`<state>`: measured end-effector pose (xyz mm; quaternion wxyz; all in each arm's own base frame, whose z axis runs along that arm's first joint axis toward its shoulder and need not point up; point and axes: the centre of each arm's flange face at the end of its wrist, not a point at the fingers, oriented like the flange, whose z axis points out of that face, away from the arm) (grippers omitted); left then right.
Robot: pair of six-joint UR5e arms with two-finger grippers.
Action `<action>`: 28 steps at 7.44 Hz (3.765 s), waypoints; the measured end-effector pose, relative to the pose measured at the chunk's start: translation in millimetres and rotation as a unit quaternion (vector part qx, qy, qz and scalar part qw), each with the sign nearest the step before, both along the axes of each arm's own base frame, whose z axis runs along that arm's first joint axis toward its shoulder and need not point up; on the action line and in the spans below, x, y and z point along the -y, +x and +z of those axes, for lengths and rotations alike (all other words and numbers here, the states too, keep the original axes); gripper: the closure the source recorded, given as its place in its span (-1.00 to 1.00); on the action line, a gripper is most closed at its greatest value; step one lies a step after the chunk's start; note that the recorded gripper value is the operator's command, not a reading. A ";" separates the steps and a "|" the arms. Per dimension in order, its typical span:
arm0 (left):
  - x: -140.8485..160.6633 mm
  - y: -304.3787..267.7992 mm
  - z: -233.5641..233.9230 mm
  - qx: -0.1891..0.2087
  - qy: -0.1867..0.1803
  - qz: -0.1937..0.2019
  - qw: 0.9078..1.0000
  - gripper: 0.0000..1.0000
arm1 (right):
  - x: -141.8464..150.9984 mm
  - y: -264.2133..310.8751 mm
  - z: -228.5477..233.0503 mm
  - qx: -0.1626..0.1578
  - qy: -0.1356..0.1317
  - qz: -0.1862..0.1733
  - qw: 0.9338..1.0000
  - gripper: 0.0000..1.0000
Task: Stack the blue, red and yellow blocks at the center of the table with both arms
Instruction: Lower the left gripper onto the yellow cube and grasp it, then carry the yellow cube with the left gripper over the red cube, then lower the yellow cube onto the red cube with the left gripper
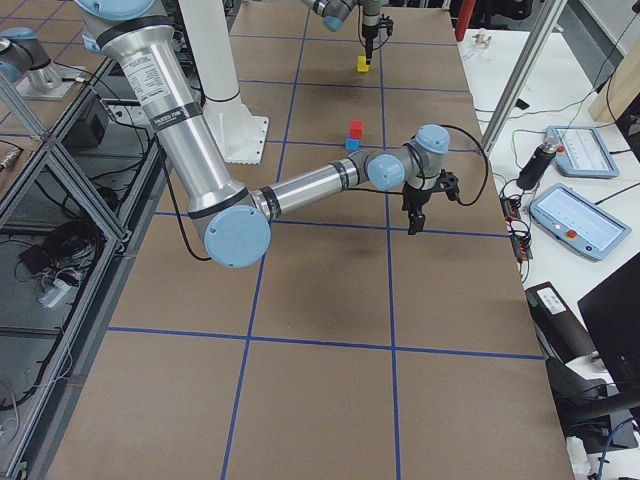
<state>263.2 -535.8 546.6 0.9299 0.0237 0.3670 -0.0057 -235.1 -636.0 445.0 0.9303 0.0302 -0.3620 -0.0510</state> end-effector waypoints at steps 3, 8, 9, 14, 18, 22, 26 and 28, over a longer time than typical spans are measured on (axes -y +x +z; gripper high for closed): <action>-5.8 11.9 4.6 0.002 -0.004 0.011 1.000 -0.68 | -0.8 0.4 2.3 -0.001 -0.001 0.000 1.000 -0.98; -9.0 10.7 -12.5 -0.001 0.003 0.016 1.000 1.00 | -2.4 1.0 -0.3 0.001 0.000 0.000 1.000 -0.98; -3.9 12.1 -37.7 0.000 -0.001 0.015 1.000 1.00 | -2.5 0.9 -0.8 0.002 0.000 0.000 1.000 -0.99; 28.0 87.6 -310.3 -0.006 -0.004 0.035 0.999 1.00 | -0.6 16.4 12.6 -0.014 0.000 0.012 1.000 -0.98; -3.6 227.3 -454.9 -0.031 -0.030 0.058 0.997 1.00 | 4.5 34.7 20.0 -0.018 -0.006 0.027 0.999 -0.99; -9.5 286.8 -454.7 -0.021 -0.030 0.075 0.996 1.00 | 2.7 34.7 18.2 -0.005 -0.013 0.024 1.000 -0.99; -15.4 299.3 -452.8 -0.027 -0.030 0.079 0.996 1.00 | 1.0 35.1 19.8 -0.003 -0.015 0.023 1.000 -0.99; -19.7 303.4 -453.5 -0.030 -0.032 0.079 0.996 1.00 | 1.0 35.1 20.2 -0.003 -0.016 0.023 1.000 -0.98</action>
